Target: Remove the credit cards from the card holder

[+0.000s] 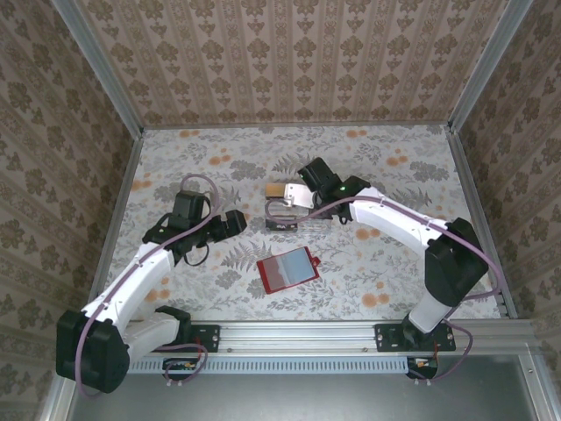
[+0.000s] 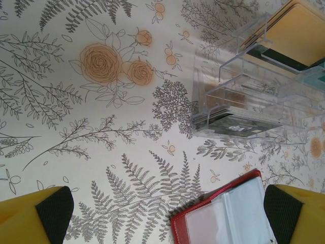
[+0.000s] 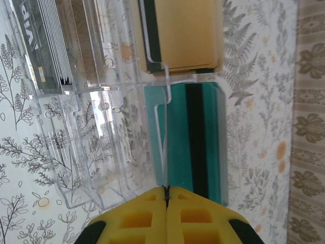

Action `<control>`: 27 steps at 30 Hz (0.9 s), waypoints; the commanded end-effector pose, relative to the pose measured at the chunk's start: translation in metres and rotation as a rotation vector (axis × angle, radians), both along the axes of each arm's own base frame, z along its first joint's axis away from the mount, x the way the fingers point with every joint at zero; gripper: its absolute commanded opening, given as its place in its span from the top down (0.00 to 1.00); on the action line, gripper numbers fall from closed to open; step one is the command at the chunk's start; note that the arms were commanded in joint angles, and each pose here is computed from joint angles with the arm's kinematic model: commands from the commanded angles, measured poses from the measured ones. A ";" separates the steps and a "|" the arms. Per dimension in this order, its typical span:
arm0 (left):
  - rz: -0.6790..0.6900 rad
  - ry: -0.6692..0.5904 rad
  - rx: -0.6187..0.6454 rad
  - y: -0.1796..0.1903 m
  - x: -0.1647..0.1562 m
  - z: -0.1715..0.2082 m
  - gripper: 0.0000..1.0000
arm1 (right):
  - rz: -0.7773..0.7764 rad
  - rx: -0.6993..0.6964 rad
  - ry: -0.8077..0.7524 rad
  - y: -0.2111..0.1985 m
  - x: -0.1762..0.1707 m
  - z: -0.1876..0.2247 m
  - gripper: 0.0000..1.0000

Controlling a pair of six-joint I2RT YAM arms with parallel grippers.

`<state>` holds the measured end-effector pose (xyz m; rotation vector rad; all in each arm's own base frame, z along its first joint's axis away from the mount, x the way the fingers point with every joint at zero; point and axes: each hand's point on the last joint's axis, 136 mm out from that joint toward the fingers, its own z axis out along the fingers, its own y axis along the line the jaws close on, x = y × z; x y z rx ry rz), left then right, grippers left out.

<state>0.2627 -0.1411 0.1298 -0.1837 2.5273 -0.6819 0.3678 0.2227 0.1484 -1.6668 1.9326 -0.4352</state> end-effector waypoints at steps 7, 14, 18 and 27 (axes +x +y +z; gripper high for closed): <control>-0.006 -0.025 -0.014 0.001 0.006 0.011 0.00 | -0.040 0.002 -0.034 -0.003 0.012 0.013 1.00; -0.004 -0.022 -0.017 0.001 0.007 0.010 0.00 | -0.037 0.011 -0.046 -0.003 0.013 0.024 1.00; -0.005 -0.021 -0.017 0.001 0.008 0.010 0.00 | -0.036 0.003 -0.053 -0.004 0.015 0.024 1.00; -0.008 -0.016 -0.023 0.001 0.010 0.008 0.00 | -0.044 -0.009 -0.048 -0.009 0.018 0.018 1.00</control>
